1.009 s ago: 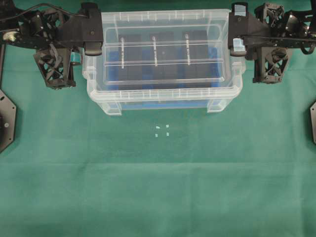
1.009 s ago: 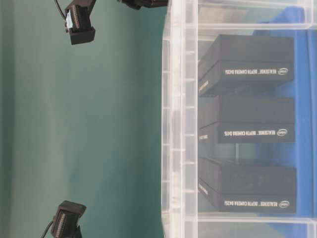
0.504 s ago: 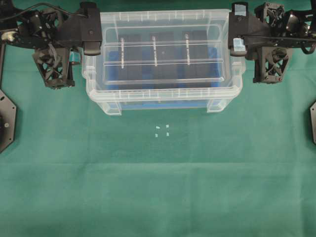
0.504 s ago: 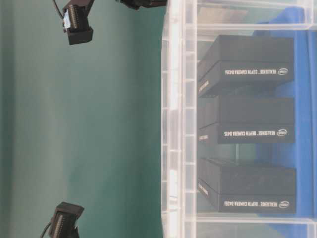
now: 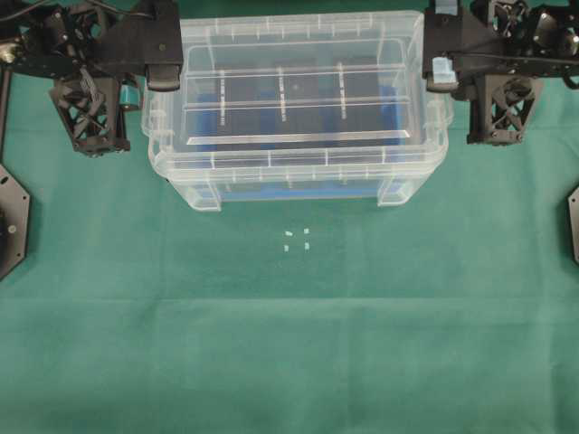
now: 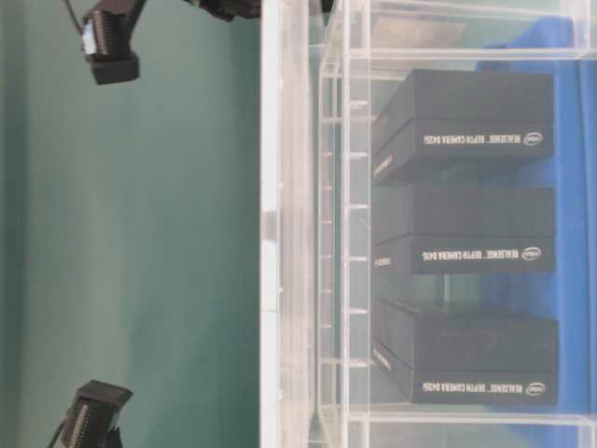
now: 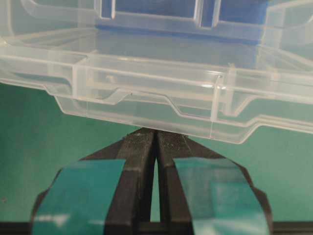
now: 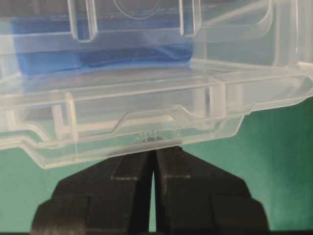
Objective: Clamp the lid of the box with both arms, then lift and open it.
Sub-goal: 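Lift the clear lid upward off the box with both grippers, then carry the lid toward the front of the table with both grippers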
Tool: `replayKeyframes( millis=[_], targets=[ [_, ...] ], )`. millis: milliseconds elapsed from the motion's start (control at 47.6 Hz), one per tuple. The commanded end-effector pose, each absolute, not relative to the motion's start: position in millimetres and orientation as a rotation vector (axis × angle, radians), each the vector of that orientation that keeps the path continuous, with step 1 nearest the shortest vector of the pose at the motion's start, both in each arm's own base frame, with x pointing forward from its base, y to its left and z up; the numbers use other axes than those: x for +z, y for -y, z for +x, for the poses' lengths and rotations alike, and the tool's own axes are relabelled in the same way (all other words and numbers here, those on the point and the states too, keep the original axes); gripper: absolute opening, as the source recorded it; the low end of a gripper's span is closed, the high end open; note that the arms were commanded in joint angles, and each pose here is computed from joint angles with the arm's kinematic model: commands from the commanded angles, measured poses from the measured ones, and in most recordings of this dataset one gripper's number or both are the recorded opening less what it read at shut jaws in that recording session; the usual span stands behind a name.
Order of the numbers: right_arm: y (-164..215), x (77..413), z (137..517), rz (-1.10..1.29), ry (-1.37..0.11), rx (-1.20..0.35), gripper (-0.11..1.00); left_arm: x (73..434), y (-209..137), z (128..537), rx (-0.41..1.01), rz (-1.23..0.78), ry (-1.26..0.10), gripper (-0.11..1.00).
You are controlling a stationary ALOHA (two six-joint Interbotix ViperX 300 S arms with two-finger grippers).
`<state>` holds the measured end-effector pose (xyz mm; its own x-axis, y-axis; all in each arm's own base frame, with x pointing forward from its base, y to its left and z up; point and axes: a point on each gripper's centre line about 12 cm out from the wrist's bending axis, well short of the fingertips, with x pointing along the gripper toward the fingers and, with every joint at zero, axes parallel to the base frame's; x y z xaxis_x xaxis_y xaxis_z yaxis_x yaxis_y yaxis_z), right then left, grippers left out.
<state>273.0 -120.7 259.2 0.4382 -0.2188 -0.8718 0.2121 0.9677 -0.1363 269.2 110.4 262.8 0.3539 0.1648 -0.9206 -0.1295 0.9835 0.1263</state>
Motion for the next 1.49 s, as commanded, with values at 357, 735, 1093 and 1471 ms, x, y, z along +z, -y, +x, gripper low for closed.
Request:
replayKeyframes(
  millis=[357, 735, 1093, 1471],
  targets=[
    [113.1, 299.6, 278.6, -0.032, -0.974, -0.266, 0.0, 303.9, -103.5, 281.0, 0.177, 0.074, -1.115, 0.01],
    [98.6, 300.0, 279.8, -0.045, -0.991, -0.223, 0.0, 304.7, -90.5, 284.0, 0.147, 0.079, -1.119, 0.01],
    [67.1, 304.3, 280.8, -0.015, -0.997, -0.209, 0.0, 303.8, -58.4, 288.6, 0.104, 0.053, -1.144, 0.01],
    [16.9, 301.6, 284.7, -0.043, -1.016, -0.211, 0.0, 302.7, -13.4, 289.1, 0.059, 0.019, -1.177, 0.01]
  ],
)
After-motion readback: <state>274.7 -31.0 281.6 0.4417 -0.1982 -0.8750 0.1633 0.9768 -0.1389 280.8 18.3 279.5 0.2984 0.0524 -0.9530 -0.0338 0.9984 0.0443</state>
